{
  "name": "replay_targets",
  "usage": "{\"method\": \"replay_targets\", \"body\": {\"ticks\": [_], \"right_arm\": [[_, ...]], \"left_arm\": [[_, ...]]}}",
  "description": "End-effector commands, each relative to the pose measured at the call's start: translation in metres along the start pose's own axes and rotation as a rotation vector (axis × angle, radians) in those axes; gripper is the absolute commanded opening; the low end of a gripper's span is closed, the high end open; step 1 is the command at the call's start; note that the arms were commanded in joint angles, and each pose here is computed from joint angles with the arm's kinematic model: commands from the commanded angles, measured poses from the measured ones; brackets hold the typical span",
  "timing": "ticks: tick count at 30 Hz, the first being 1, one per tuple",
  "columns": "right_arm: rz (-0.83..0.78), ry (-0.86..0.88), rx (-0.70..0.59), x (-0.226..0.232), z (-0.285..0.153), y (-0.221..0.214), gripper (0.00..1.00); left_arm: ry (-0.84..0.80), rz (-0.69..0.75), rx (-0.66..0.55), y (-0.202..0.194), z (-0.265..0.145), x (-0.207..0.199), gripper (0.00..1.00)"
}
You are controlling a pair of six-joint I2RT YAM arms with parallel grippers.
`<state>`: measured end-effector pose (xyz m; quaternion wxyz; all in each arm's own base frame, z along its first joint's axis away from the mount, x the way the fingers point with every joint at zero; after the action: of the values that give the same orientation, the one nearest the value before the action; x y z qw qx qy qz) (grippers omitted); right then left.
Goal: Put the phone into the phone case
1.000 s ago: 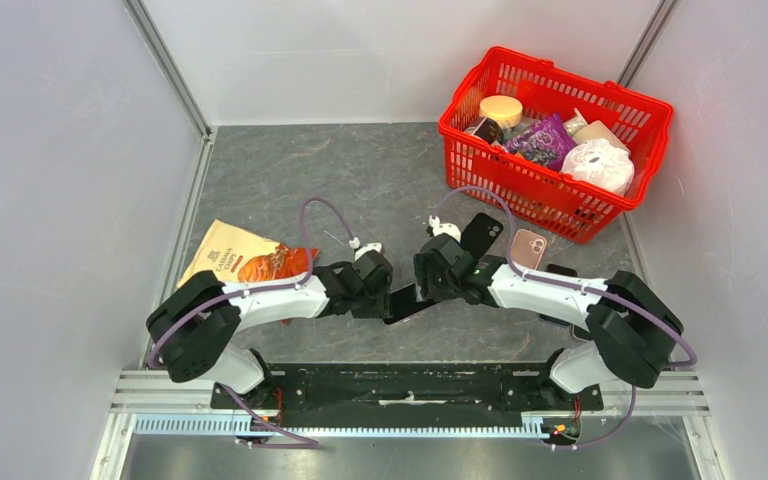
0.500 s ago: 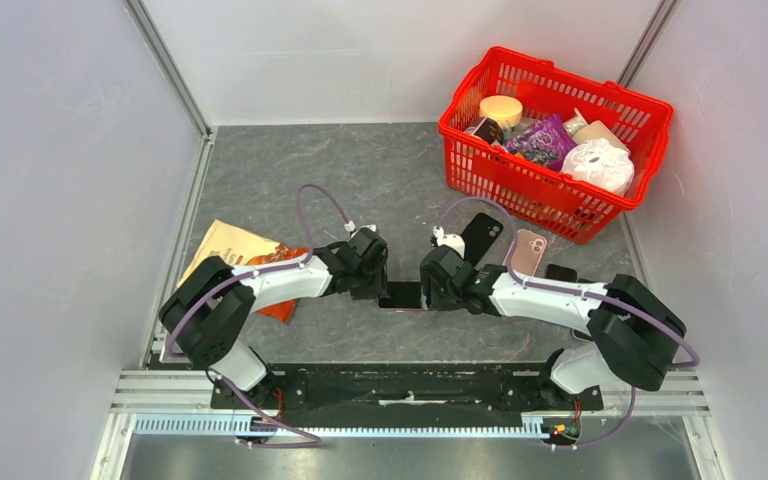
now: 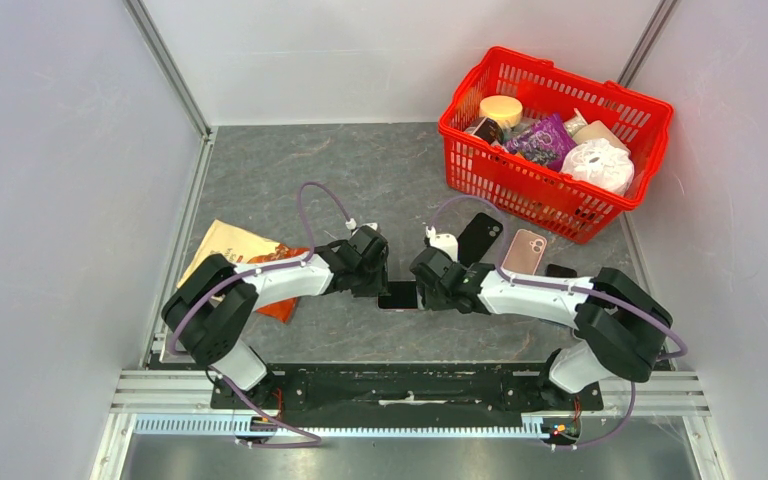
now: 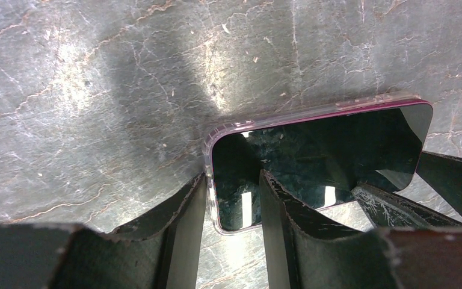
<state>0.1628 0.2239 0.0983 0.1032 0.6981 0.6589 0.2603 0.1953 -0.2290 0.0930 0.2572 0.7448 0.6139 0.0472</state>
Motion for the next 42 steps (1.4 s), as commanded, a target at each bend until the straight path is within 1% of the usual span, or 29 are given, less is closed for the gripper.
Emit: {"method": "replay_targets", "body": {"ticks": [1, 5, 9, 14, 17, 23, 30, 35, 42], "right_arm": [[-0.056, -0.016, 0.092, 0.003, 0.024, -0.032, 0.58], [-0.048, -0.02, 0.108, 0.003, 0.028, -0.037, 0.57], [-0.036, -0.018, 0.076, 0.002, 0.016, -0.026, 0.58], [0.089, 0.07, 0.114, -0.012, 0.001, 0.0, 0.57], [0.123, 0.105, 0.13, -0.016, -0.006, 0.008, 0.55], [0.171, 0.097, 0.149, -0.021, -0.009, 0.01, 0.43], [0.207, 0.089, 0.136, -0.025, -0.015, 0.012, 0.35], [0.211, 0.063, 0.148, -0.026, -0.011, 0.01, 0.24], [0.211, 0.03, 0.173, -0.031, -0.002, 0.003, 0.06]], "left_arm": [[0.159, 0.048, 0.104, -0.031, 0.025, 0.032, 0.45], [0.157, 0.048, 0.105, -0.031, 0.026, 0.032, 0.45], [0.158, 0.052, 0.105, -0.031, 0.026, 0.033, 0.45], [0.16, 0.051, 0.103, -0.032, 0.024, 0.035, 0.45], [0.16, 0.05, 0.102, -0.033, 0.024, 0.036, 0.45], [0.155, 0.049, 0.099, -0.033, 0.024, 0.036, 0.45], [0.155, 0.047, 0.099, -0.033, 0.023, 0.036, 0.44], [0.153, 0.047, 0.099, -0.033, 0.023, 0.036, 0.44], [0.151, 0.049, 0.098, -0.033, 0.023, 0.036, 0.44]]}}
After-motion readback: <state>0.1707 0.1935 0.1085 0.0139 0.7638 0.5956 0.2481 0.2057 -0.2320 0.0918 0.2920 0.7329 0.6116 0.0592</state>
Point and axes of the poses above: each gripper's point midway between its finger pads, its own z axis out along the fingers, its own x axis along the line the jaws close on, y = z × x, the point moved 9 cm from there along -z, back along the fingers, and after that the axes turned 11 degrees about z, right-handed, at the moved point
